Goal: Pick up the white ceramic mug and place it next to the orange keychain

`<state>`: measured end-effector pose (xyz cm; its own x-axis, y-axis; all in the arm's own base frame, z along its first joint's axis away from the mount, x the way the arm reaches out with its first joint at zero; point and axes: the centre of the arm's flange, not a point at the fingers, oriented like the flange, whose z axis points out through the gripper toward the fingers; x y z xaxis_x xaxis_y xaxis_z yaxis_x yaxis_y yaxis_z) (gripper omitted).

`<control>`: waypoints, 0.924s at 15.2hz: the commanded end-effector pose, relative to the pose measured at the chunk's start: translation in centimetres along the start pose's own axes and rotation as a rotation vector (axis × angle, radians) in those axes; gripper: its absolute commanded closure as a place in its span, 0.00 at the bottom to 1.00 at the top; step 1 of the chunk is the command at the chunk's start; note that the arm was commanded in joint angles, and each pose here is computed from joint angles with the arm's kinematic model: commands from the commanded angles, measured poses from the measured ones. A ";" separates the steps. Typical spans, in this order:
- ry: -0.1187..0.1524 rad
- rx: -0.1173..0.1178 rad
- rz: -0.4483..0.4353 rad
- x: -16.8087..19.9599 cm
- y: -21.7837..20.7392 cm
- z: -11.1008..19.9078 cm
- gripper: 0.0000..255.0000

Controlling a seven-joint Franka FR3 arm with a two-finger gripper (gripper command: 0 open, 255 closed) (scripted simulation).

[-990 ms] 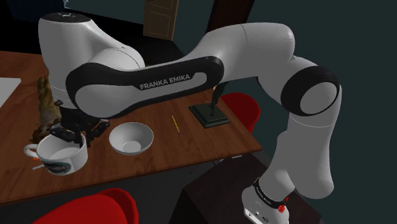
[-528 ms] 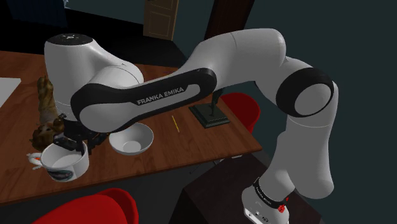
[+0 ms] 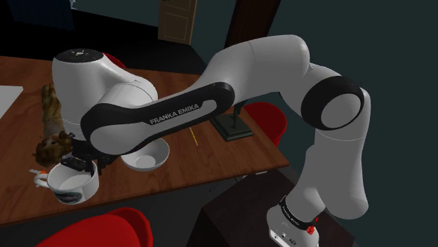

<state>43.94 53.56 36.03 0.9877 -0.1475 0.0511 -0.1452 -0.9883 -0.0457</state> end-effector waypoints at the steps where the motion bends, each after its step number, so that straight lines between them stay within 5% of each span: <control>1: 0.000 0.000 0.000 0.0 0.0 0.0 1.00; 2: 0.000 0.000 0.000 0.0 0.0 0.0 1.00; 3: 0.000 0.000 0.000 0.0 0.0 0.0 0.00; 8: 0.000 0.000 0.000 0.0 0.0 0.0 0.00; 12: 0.000 0.000 0.000 0.0 0.0 -5.0 0.00; 14: 0.000 0.000 0.000 0.0 0.0 -5.0 0.00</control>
<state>43.75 53.41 40.87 0.9877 -0.1475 0.0519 -0.1452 -0.9883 -0.0470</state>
